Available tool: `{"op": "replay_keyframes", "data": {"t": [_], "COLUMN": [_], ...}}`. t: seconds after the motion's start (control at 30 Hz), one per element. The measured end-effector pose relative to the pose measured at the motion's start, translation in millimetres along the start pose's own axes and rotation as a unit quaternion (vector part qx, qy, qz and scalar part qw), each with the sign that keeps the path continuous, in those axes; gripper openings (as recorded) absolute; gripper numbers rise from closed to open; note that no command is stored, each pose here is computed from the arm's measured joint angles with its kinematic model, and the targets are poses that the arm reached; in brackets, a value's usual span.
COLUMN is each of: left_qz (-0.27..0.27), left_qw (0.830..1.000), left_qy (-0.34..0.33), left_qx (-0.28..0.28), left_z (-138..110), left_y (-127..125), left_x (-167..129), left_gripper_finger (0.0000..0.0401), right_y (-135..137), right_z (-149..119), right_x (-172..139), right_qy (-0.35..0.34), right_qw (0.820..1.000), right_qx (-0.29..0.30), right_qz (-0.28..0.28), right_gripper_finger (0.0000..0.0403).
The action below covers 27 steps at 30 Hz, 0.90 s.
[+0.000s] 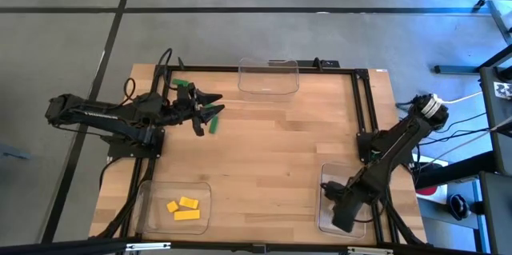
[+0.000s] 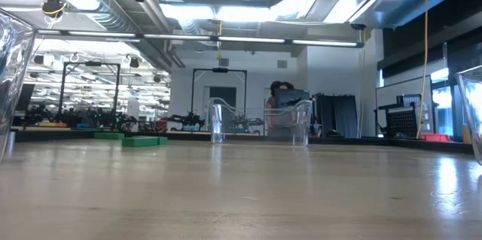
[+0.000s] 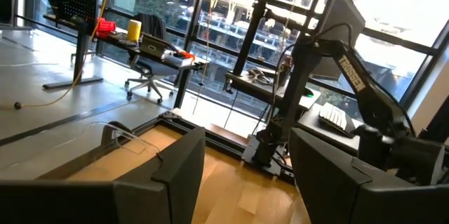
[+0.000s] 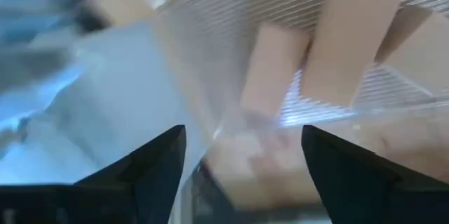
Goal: Sort & place blocks by color
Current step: Put the bottom green block into the top transparent bin
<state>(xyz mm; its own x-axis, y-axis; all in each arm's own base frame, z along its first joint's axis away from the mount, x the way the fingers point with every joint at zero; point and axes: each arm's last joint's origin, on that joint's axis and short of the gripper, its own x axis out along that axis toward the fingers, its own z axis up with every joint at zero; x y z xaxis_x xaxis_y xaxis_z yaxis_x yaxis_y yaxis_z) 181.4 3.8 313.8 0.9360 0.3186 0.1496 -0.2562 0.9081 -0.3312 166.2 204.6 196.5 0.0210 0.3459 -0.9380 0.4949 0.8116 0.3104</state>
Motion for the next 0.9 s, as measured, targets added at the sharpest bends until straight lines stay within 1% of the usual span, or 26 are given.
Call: {"op": "replay_keyframes", "data": {"t": [0.13,0.2,0.27,0.37,0.43,0.5,0.6,0.67,0.73,0.77,0.83,0.9], "left_qz": [0.000,0.000,0.000,0.000,0.000,0.000,0.000,0.000,0.000,0.000,0.000,0.000], "left_qw": [1.000,1.000,1.000,1.000,1.000,1.000,1.000,1.000,1.000,1.000,1.000,1.000], "left_qy": [0.000,0.000,0.000,0.000,0.000,0.000,0.000,0.000,0.000,0.000,0.000,0.000], "left_qx": [0.000,0.000,0.000,0.000,0.000,0.000,0.000,0.000,0.000,0.001,0.002,0.002], "left_z": [0,0,0,0,0,0,0,0,0,0,0,0], "left_y": [0,0,0,0,0,0,0,0,0,0,0,0], "left_x": [0,0,0,0,0,0,0,0,0,0,0,0], "left_gripper_finger": [0.0198,0.0198,0.0198,0.0198,0.0198,0.0198,0.0198,0.0198,0.0198,0.0198,0.0198,0.0198], "right_y": [-2,-7,-14,-27,-37,-48,-61,-67,-72,-75,-81,-90], "right_z": [-9,-11,-10,-1,8,20,37,47,57,63,73,82], "right_x": [-35,-56,-76,-103,-119,-132,-147,-154,-158,-157,-149,-135], "right_qy": [0.000,-0.014,-0.055,-0.173,-0.267,-0.358,-0.450,-0.483,-0.502,-0.512,-0.521,-0.519], "right_qw": [0.997,0.993,0.988,0.971,0.951,0.924,0.889,0.873,0.864,0.858,0.852,0.850], "right_qx": [-0.053,-0.060,-0.056,-0.050,-0.037,-0.024,-0.017,-0.025,-0.035,-0.038,-0.044,-0.049], "right_qz": [0.059,0.098,0.131,0.157,0.153,0.131,0.085,0.057,0.031,0.027,0.035,0.070], "right_gripper_finger": [0.0284,0.0283,0.0283,0.0283,0.0283,0.0283,0.0283,0.0283,0.0283,0.0283,0.0283,0.0283]}}
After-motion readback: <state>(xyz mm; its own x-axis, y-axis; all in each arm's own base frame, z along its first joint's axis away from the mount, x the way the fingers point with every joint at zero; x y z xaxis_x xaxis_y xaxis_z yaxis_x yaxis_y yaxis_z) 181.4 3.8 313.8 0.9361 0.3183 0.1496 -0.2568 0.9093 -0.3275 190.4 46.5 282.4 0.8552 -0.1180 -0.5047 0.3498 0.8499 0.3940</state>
